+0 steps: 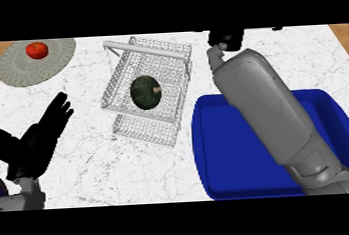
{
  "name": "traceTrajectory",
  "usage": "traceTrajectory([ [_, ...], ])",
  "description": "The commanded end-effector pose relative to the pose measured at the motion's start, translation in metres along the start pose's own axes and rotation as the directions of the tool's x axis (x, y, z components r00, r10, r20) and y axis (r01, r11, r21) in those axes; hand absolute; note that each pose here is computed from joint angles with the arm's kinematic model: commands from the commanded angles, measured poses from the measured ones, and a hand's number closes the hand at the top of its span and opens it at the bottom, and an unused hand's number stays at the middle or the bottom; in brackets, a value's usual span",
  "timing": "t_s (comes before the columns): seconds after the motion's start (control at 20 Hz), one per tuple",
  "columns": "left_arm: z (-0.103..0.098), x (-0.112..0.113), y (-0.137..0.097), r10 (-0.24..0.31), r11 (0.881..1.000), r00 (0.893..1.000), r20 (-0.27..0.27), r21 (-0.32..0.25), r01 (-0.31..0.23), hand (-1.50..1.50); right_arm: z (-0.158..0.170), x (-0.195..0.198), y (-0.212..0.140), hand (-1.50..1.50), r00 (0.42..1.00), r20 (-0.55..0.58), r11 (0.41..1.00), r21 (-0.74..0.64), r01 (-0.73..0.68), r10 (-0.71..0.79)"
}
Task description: Pick the squash from the tray and place it in the tiered basket
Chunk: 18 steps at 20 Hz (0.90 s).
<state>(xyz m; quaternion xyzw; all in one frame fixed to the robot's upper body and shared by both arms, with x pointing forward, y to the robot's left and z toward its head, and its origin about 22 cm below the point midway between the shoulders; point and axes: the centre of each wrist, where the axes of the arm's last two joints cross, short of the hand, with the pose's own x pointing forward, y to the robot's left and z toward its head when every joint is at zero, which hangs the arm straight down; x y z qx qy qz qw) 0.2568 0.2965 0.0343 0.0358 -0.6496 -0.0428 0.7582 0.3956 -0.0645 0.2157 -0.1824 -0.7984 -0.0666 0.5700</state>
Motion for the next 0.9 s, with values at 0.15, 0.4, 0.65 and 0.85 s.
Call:
traceTrajectory([
  [0.15, -0.005, -0.006, -0.012, -0.005, 1.000, 1.000, -0.017, 0.025, 0.005, 0.00, -0.023, -0.002, -0.094, -1.50, 1.000, -0.009, 0.989, -0.144, 0.027, -0.029],
  [0.4, 0.024, -0.013, -0.011, 0.001, 1.000, 1.000, 0.006, 0.010, -0.001, 0.00, -0.019, -0.009, -0.166, -1.50, 1.000, 0.019, 0.982, -0.191, 0.006, -0.003],
  [0.65, -0.001, -0.012, 0.008, 0.000, 1.000, 1.000, -0.004, 0.010, 0.000, 0.00, -0.030, 0.001, -0.241, -1.50, 0.999, 0.041, 0.982, -0.189, 0.009, -0.001],
  [0.85, 0.004, -0.014, -0.023, 0.011, 1.000, 1.000, -0.008, -0.010, -0.011, 0.00, -0.026, -0.007, -0.288, -1.50, 1.000, 0.026, 0.980, -0.199, -0.008, 0.013],
])
